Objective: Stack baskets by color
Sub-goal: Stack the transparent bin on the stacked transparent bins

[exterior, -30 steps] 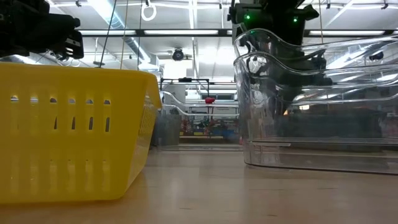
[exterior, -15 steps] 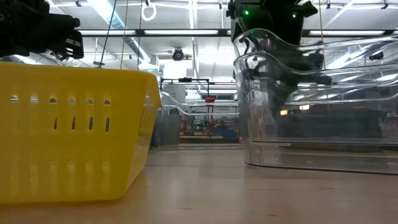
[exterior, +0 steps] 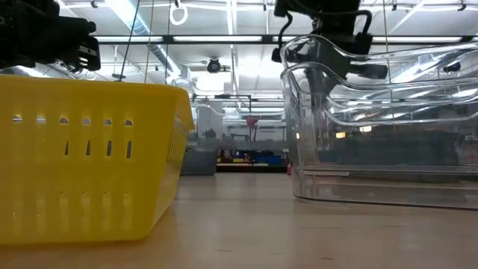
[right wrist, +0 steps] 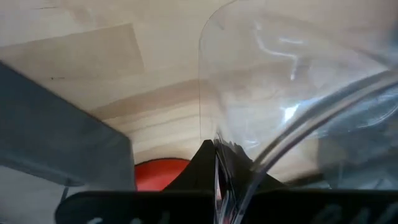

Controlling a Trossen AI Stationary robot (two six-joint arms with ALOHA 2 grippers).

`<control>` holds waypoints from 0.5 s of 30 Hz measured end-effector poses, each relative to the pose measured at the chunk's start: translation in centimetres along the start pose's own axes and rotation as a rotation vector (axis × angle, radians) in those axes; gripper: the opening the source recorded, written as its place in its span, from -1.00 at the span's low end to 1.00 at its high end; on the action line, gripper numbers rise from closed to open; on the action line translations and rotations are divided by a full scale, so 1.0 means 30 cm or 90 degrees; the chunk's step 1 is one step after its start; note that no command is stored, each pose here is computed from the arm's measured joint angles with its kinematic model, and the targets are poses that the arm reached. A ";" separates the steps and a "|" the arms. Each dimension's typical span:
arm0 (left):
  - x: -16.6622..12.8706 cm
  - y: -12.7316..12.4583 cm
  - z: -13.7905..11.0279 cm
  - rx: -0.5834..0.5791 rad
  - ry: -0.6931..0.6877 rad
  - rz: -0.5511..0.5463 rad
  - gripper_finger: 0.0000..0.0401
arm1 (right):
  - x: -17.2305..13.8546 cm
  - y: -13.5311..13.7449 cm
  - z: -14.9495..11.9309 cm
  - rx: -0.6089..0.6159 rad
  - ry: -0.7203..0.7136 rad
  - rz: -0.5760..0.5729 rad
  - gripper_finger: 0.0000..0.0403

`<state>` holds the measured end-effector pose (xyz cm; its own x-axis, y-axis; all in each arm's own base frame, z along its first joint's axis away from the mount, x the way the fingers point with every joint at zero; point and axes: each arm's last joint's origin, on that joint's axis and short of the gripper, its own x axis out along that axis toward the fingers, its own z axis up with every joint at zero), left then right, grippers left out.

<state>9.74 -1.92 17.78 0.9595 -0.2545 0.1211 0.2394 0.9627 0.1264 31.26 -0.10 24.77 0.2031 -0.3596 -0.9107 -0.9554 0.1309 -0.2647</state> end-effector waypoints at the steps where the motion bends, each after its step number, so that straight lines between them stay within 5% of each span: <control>1: 0.000 0.000 0.000 0.000 0.000 0.000 -0.85 | -0.011 0.003 -0.003 0.001 0.004 -0.007 -0.98; 15: 0.000 0.000 0.000 0.000 0.000 0.000 -0.86 | -0.206 0.047 0.026 0.057 0.020 -0.170 -0.98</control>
<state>9.75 -1.92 17.77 0.9595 -0.2545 0.1203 0.2395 0.9626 0.1263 28.81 3.02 29.78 0.4375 -0.4204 -0.7949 -0.8456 0.1084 -0.5227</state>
